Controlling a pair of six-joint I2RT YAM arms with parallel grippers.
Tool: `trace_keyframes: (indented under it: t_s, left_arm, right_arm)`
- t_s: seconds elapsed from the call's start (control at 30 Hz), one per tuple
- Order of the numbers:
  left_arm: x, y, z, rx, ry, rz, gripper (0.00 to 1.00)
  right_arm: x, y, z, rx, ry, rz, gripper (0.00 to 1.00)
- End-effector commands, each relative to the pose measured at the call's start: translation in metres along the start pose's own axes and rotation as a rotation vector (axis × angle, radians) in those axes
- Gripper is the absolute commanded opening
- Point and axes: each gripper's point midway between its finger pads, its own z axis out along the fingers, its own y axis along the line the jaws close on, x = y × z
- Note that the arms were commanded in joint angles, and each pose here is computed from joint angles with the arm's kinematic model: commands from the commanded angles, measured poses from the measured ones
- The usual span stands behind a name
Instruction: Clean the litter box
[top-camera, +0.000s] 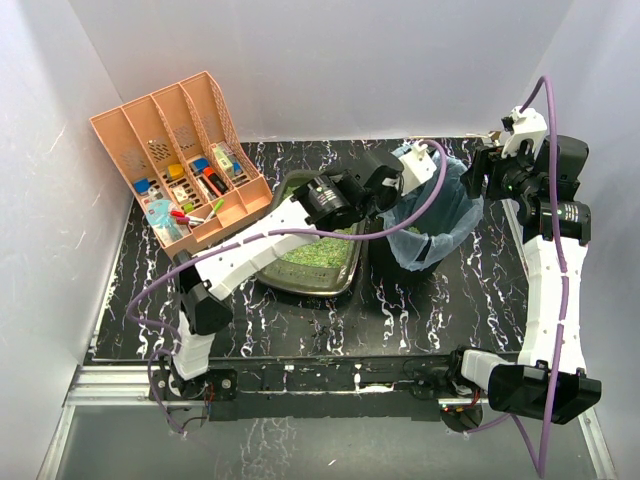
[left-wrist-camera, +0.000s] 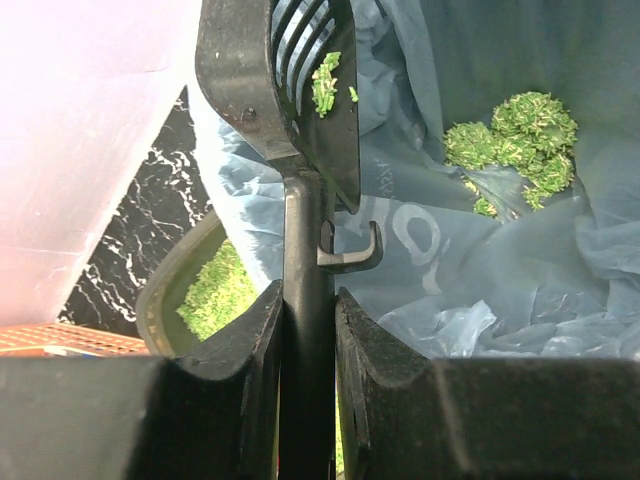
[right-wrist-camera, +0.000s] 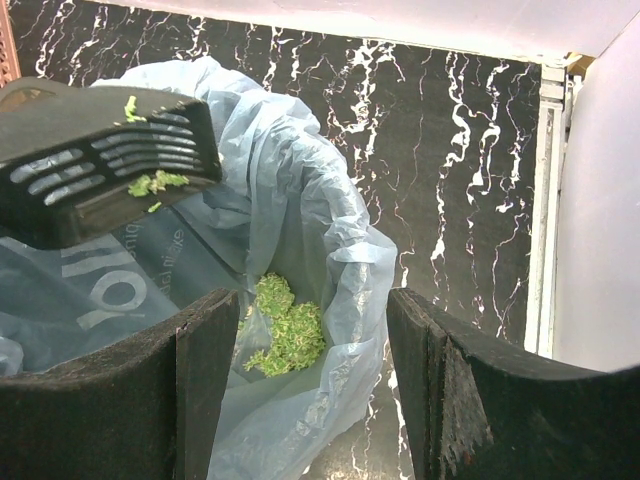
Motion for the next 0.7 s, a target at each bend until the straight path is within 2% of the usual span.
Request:
trace_keyframes:
  t_s: [0.0,0.4,0.67]
  left_arm:
    - [-0.033,0.036,-0.044,-0.079,-0.13,-0.03,0.0]
    - [-0.05,0.032,-0.081,0.021,-0.229,-0.141,0.0]
    - [-0.038,0.027,-0.074,0.023,-0.206,-0.089,0.0]
  right_arm:
    - [-0.026,-0.001,-0.005,0.005,-0.094,-0.023,0.66]
    - [-0.03,0.0,-0.004,-0.007,-0.098,-0.025,0.66]
    - [-0.028,0.001,-0.003,-0.015,-0.094,-0.024,0.66]
